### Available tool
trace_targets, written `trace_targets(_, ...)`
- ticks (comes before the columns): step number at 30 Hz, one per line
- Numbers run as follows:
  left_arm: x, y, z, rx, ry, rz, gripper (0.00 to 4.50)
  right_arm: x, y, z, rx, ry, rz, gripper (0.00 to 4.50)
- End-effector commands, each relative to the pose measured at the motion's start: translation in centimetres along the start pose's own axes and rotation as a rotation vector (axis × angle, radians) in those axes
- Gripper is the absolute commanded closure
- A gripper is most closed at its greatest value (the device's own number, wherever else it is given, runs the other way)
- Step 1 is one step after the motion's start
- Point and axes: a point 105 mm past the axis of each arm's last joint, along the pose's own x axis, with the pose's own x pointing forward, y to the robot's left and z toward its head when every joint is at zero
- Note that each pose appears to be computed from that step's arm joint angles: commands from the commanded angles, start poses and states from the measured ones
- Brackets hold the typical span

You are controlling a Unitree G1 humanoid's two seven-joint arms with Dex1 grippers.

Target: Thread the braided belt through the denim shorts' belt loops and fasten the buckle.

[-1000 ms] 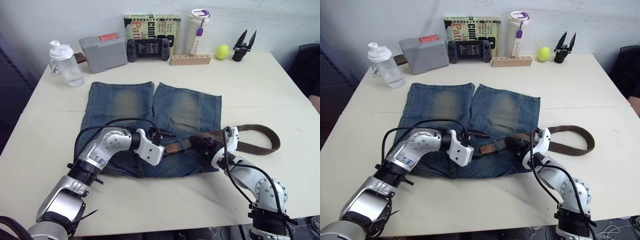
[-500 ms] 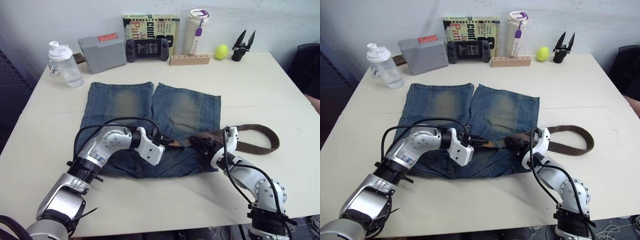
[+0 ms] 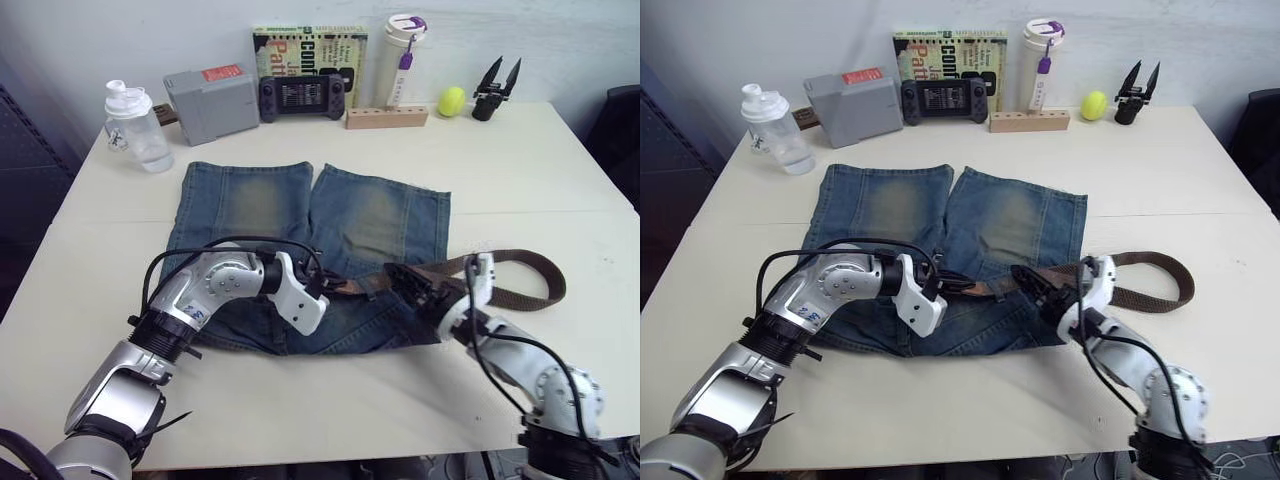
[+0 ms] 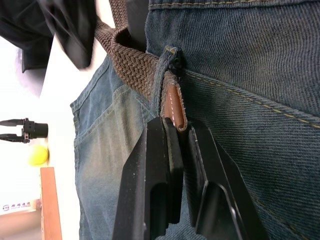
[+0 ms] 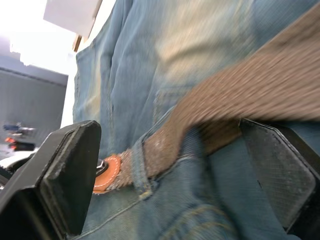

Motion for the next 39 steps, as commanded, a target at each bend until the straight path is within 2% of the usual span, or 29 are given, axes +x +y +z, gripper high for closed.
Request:
trace_targets(1, -0.1, 1.3, 0.4, 0.007, -0.009, 0.049, 4.50, -1.8, 2.9, 0.4, -0.231, 0.061, 0.112, 0.07)
trace_targets(3, 0.1, 1.2, 0.4, 0.005, -0.011, 0.050, 4.50, -2.9, 4.2, -0.3, -0.434, 0.133, 0.176, 0.07)
trace_targets(5, 0.4, 1.2, 0.6, -0.009, -0.024, 0.055, 4.50, -4.0, 4.8, -1.6, -0.767, 0.224, 0.224, 0.07)
trace_targets(7, 0.5, 1.3, 0.7, -0.010, -0.030, 0.057, 4.50, -4.4, 3.8, -2.8, -1.020, 0.311, 0.229, 0.07)
trace_targets(10, 0.8, 1.4, 0.9, -0.015, -0.038, 0.059, 4.50, -4.8, 2.1, -4.3, -1.270, 0.398, 0.271, 0.07)
trace_targets(12, 1.0, 1.7, 1.1, -0.017, -0.044, 0.064, 4.50, -4.5, 1.0, -4.6, -1.455, 0.396, 0.284, 0.07)
trace_targets(15, 1.3, 2.0, 1.3, -0.019, -0.051, 0.072, 4.50, -3.6, -0.1, -4.9, -1.631, 0.369, 0.279, 0.07)
trace_targets(20, 1.6, 2.3, 1.5, -0.018, -0.055, 0.074, 4.50, -2.6, -2.1, -5.1, -1.792, 0.355, 0.214, 0.07)
trace_targets(23, 2.0, 2.7, 1.6, 0.003, -0.053, 0.067, 4.50, -2.4, -3.1, -5.4, -1.778, 0.367, 0.178, 0.87)
trace_targets(30, 2.6, 2.8, 2.0, 0.093, -0.049, 0.018, 4.50, -1.6, -3.3, -5.2, -1.734, 0.335, 0.129, 4.23)
trace_targets(33, 1.7, 2.8, 1.5, 0.141, -0.024, 0.001, 4.50, -1.3, -3.5, -4.5, -1.715, 0.319, 0.081, 4.36)
trace_targets(39, -2.1, 3.4, 0.6, 0.197, 0.022, 0.023, 4.50, -2.2, -5.6, -1.7, -1.698, 0.343, -0.093, 4.36)
